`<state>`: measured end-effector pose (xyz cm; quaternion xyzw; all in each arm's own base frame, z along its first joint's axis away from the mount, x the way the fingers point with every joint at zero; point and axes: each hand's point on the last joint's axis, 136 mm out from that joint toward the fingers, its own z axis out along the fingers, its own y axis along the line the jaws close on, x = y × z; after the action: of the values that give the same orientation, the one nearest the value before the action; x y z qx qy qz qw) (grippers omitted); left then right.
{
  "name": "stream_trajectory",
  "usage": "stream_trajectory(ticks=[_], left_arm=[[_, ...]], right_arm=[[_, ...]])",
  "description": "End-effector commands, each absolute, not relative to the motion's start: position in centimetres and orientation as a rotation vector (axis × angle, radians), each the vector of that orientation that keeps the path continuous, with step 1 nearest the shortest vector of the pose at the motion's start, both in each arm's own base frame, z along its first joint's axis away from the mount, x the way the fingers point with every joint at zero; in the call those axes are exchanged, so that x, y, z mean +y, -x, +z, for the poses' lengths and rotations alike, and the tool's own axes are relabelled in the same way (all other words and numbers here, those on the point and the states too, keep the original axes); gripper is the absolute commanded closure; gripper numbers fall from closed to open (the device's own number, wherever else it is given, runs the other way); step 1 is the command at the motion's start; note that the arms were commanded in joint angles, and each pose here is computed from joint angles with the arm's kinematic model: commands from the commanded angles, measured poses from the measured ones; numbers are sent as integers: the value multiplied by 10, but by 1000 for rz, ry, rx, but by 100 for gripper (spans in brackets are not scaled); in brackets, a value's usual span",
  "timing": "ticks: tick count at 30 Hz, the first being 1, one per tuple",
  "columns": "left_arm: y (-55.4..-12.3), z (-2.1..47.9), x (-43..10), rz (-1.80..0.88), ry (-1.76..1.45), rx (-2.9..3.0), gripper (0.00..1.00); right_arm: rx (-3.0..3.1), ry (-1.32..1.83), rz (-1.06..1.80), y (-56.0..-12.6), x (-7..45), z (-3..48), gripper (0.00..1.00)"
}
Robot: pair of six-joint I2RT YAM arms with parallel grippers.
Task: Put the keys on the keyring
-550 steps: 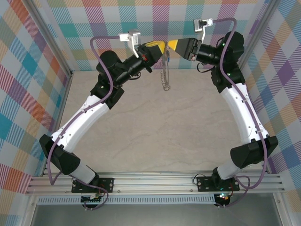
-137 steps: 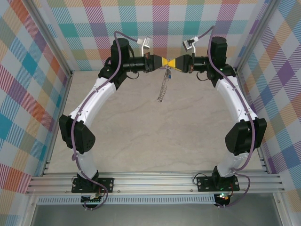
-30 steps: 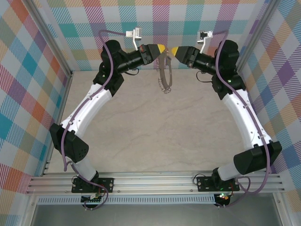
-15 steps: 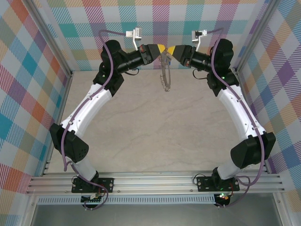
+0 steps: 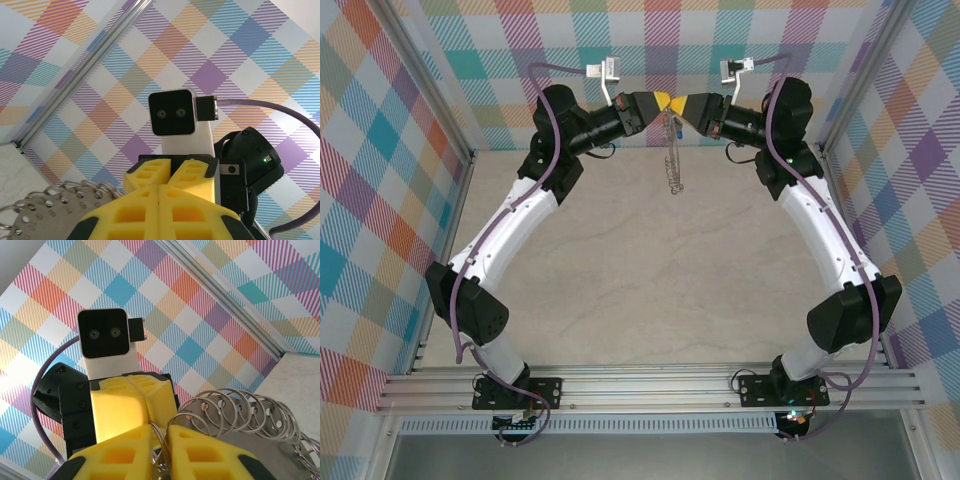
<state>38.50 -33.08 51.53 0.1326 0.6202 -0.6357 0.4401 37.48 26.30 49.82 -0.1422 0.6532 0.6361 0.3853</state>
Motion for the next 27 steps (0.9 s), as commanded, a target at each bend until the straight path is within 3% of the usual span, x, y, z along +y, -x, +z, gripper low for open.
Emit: stream_trajectory(ticks=[1,3,9,13,16,22,27], left_arm=[[-359,555,-325,-1598,-394,1408,100],[-359,555,-324,-1595,-392,1409,100],[-363,549,-322,-1528,-394,1466,99],[-364,542,-315,-1465,-418,1514,70],[-365,533,-310,-1420,-445,1558,54],[-367,509,-313,-1409,-547,1662,39],[-362,494,-323,-1454,-651,1732,36]], right_arm=[[1594,441,1635,-362,268,520,92],[1597,441,1631,-362,268,519,100],[1649,429,1572,-364,261,509,100],[1726,458,1534,-366,254,497,100],[1782,516,1515,-362,251,487,100],[1837,676,1548,-349,251,476,100],[1836,751,1640,-345,253,474,100]])
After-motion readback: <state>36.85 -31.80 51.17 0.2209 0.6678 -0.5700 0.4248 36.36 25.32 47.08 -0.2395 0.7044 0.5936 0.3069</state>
